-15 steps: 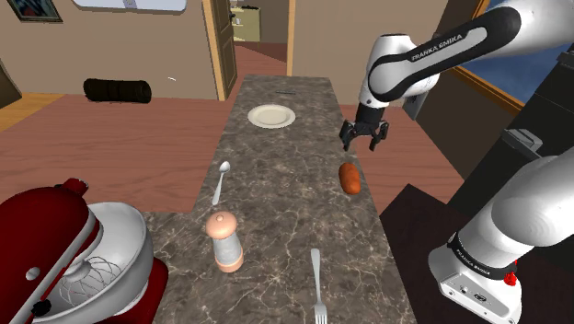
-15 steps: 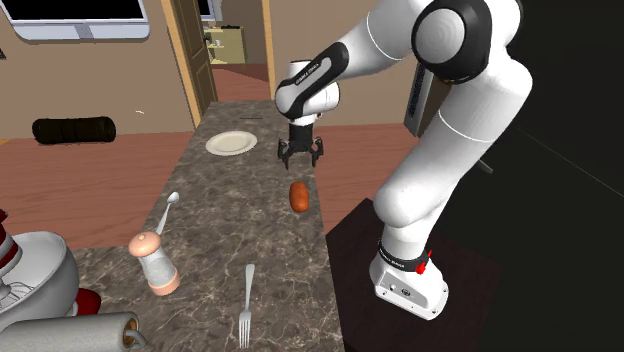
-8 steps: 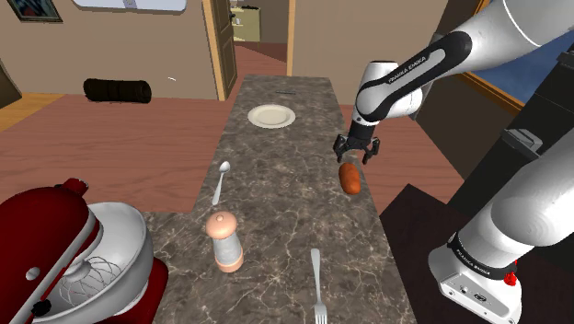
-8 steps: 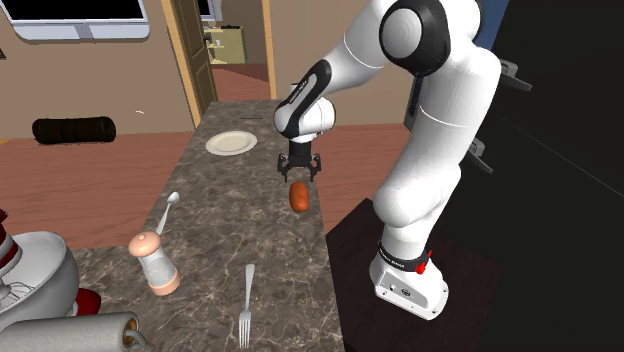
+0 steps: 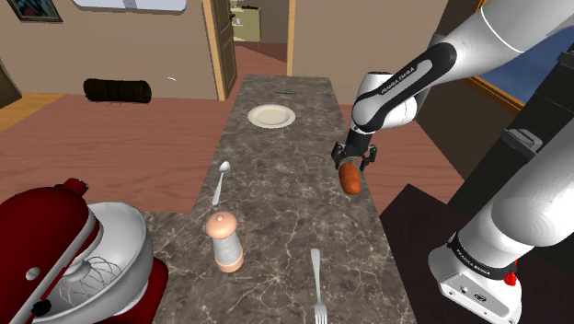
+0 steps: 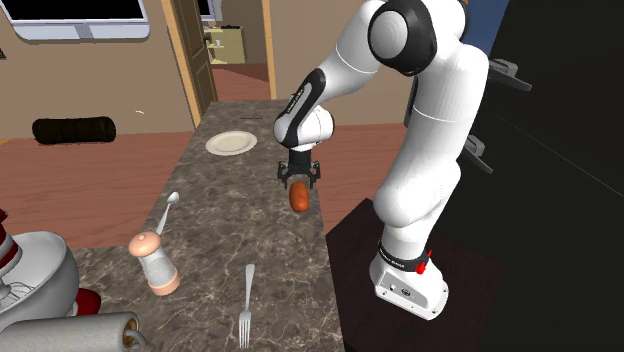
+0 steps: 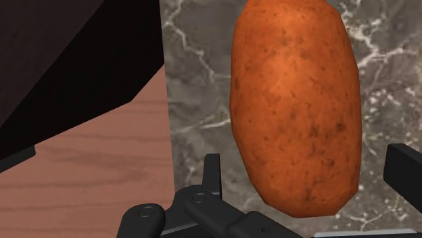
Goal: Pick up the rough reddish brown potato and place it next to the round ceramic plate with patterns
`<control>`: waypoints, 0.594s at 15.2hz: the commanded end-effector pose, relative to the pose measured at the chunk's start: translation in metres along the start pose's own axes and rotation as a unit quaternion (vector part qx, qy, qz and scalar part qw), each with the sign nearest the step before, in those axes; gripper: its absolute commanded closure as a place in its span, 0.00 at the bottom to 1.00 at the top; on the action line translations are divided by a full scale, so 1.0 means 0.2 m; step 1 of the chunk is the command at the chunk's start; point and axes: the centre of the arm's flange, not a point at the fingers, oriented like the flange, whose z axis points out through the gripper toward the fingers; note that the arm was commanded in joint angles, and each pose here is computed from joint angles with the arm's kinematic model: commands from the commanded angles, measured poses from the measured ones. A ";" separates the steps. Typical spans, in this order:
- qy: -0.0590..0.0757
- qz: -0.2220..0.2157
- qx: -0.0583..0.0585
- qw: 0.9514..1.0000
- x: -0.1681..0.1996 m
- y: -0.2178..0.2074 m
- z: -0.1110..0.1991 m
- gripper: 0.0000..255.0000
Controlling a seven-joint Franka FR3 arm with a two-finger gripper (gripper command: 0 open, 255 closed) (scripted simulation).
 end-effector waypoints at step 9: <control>0.000 0.000 0.000 1.000 0.00 0.00 0.00 1.00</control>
